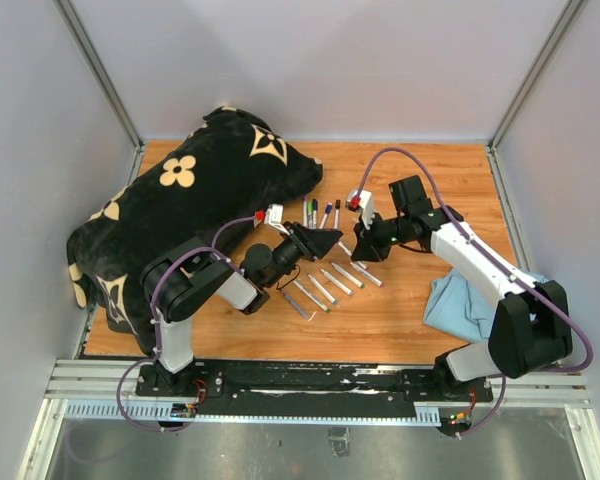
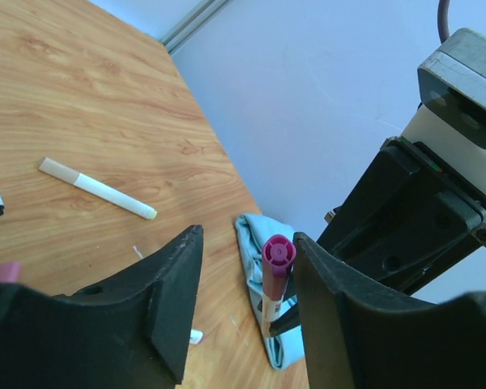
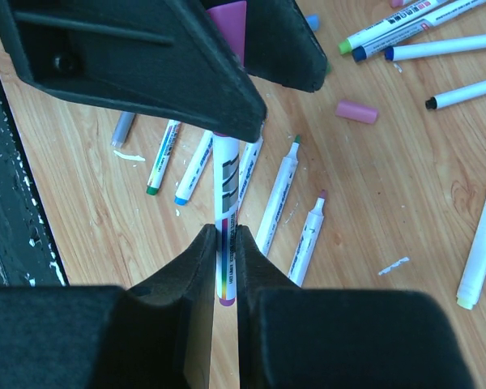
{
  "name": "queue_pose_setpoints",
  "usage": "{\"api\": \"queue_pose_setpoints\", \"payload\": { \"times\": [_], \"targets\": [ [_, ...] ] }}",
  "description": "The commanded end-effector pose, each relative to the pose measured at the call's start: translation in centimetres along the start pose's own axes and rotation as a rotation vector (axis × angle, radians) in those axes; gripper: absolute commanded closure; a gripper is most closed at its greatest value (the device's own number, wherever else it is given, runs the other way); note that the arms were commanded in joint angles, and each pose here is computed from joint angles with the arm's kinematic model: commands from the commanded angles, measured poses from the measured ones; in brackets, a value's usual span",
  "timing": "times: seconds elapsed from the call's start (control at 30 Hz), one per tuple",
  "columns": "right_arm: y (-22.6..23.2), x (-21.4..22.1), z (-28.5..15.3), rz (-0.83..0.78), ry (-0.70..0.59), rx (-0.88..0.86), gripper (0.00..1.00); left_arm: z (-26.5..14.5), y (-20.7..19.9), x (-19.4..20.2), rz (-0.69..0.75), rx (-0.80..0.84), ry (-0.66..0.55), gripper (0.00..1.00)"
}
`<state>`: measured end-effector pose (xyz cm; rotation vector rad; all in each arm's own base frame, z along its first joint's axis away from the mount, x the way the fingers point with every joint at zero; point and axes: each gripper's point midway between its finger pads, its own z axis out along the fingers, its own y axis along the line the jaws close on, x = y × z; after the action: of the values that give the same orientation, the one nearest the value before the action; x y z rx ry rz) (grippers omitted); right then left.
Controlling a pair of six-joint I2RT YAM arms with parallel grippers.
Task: Open the pen caps
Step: Open the pen cap from the pen.
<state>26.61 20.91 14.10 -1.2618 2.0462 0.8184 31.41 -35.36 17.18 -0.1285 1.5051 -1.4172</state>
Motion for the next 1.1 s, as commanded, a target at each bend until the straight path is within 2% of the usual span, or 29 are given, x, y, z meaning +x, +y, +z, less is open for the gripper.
{"api": "queue_pose_setpoints", "payload": {
  "times": [0.0, 0.13, 0.17, 0.2, 0.23, 0.3, 0.4, 0.47, 0.6, 0.77, 0.83, 0.97, 1.0, 1.07],
  "targets": [
    [1.0, 0.6, 0.5, -0.045, 0.034, -0.018, 0.99, 0.4, -2.8, -1.9, 0.001, 0.117, -0.072, 0.54],
    [1.1, 0.7, 0.7, -0.056, 0.044, -0.014, 0.99, 0.1, -3.1, -1.8, -0.007, 0.130, -0.063, 0.89],
    [1.1, 0.6, 0.7, -0.059, 0.042, -0.015, 0.99, -0.1, -3.2, -1.8, -0.010, 0.133, -0.062, 0.97],
    [1.2, 0.6, 0.6, -0.061, 0.039, -0.015, 0.99, -0.3, -3.3, -1.9, -0.013, 0.137, -0.063, 0.99],
    [1.2, 0.5, 0.6, -0.062, 0.036, -0.016, 0.95, -0.5, -3.5, -2.0, -0.016, 0.141, -0.064, 1.00],
    [1.5, 0.2, 0.5, -0.058, 0.025, -0.026, 0.76, -1.0, -4.1, -2.3, -0.029, 0.164, -0.073, 1.00],
    [2.3, -0.4, 0.4, -0.049, -0.006, -0.060, 0.54, -1.6, -5.1, -2.3, -0.051, 0.197, -0.073, 1.00],
    [2.6, -0.7, 0.5, -0.039, -0.019, -0.079, 0.48, -1.8, -5.8, -2.2, -0.058, 0.212, -0.069, 1.00],
    [3.1, -0.5, 1.2, -0.022, -0.011, -0.112, 0.47, -1.9, -6.9, -2.1, -0.063, 0.235, -0.072, 1.00],
    [3.8, -0.1, 2.2, -0.027, 0.021, -0.138, 0.48, -1.9, -7.4, -2.6, -0.072, 0.246, -0.086, 1.00],
    [3.9, 0.0, 2.4, -0.029, 0.030, -0.137, 0.59, -1.9, -7.6, -2.8, -0.072, 0.248, -0.094, 1.00],
    [3.9, 0.1, 2.5, -0.027, 0.034, -0.137, 0.91, -2.1, -7.8, -4.1, -0.053, 0.238, -0.145, 1.00],
    [3.9, 0.2, 2.5, -0.026, 0.037, -0.139, 0.96, -2.1, -7.8, -4.6, -0.045, 0.235, -0.162, 1.00],
    [4.0, 0.3, 2.6, -0.023, 0.046, -0.143, 0.99, -2.1, -7.7, -6.3, -0.043, 0.234, -0.201, 1.00]
  ]
}}
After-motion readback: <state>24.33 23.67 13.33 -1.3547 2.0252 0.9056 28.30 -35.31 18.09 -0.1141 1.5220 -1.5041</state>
